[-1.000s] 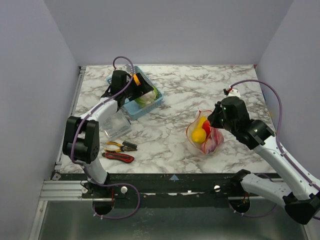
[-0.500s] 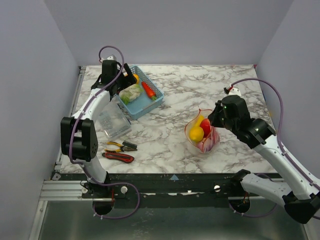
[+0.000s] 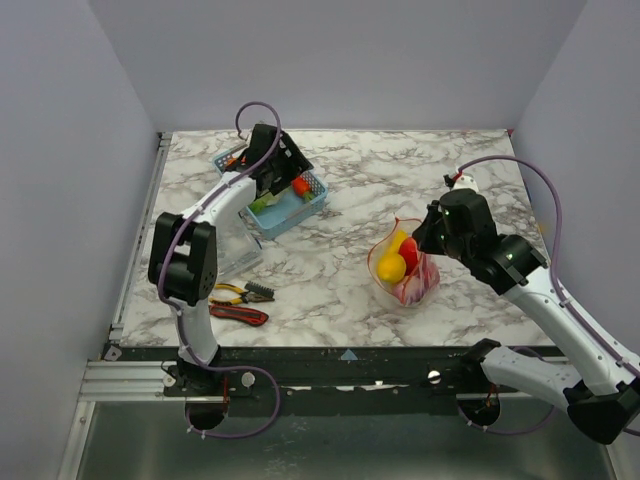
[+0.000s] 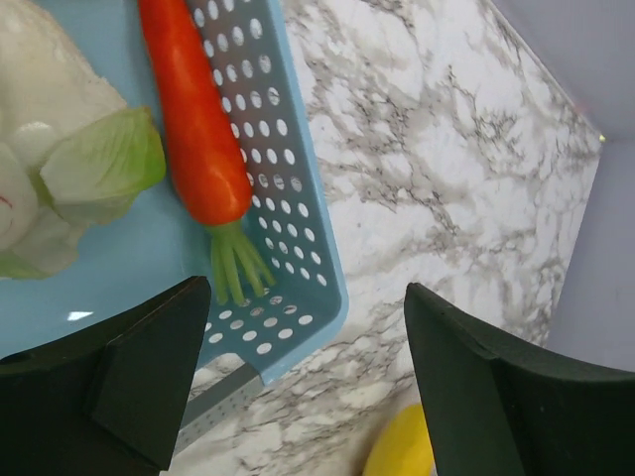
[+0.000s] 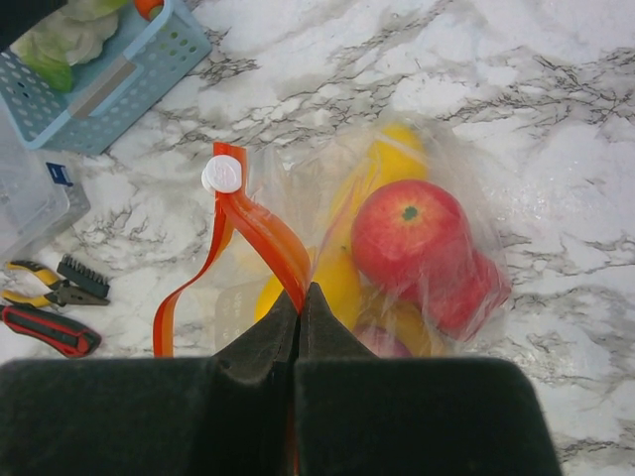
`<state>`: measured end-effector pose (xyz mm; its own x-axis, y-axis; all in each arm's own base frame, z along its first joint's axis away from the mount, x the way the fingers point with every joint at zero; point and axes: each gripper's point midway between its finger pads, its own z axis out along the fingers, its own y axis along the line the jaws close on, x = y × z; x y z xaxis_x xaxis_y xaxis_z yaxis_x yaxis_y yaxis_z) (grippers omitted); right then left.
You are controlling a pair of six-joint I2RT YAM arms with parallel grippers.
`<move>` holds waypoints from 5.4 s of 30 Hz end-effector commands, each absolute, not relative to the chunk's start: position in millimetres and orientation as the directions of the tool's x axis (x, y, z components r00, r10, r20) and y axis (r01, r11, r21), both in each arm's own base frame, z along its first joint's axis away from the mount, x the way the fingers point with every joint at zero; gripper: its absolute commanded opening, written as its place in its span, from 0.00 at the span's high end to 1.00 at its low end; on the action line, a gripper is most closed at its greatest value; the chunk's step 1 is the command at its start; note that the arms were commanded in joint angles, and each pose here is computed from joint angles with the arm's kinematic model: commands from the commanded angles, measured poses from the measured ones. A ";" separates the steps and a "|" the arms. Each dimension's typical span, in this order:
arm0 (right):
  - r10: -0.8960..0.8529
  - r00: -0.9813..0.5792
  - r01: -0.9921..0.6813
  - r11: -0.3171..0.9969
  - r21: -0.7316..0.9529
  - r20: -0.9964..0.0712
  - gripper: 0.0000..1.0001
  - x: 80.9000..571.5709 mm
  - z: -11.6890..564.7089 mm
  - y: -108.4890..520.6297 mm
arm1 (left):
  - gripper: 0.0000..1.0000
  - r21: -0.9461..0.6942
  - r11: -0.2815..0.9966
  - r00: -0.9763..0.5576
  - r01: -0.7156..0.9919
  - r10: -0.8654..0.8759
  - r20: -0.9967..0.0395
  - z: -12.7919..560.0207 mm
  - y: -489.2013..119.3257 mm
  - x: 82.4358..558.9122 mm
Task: Place the food in the zip-top bag and seal the zipper
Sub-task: Pick up the fake vegetable from the bin.
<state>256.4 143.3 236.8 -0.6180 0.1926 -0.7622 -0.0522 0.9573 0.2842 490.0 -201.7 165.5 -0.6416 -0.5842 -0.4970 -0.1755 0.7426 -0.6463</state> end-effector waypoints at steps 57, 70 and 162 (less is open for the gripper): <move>0.231 -0.599 -0.068 0.939 0.336 -0.767 0.99 258.7 258.1 150.0 | 0.42 -0.600 0.399 -0.338 -0.693 -0.915 -0.219 60.0 -204.2 487.2; 0.254 -0.586 -0.069 0.930 0.360 -0.770 0.99 254.7 268.8 148.7 | 0.61 -0.570 0.483 -0.355 -0.665 -0.876 -0.327 62.6 -201.0 488.6; 0.329 -0.500 -0.080 0.904 0.421 -0.801 0.99 252.7 306.4 143.6 | 0.81 -0.549 0.460 -0.475 -0.698 -0.871 -0.127 43.7 -257.9 430.6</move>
<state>248.1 143.9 288.6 -0.5497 0.2841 -0.7856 -0.0766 0.9193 0.3861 425.4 -257.3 42.6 -0.4989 -0.8572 -0.1278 -0.6812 0.4790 -0.5537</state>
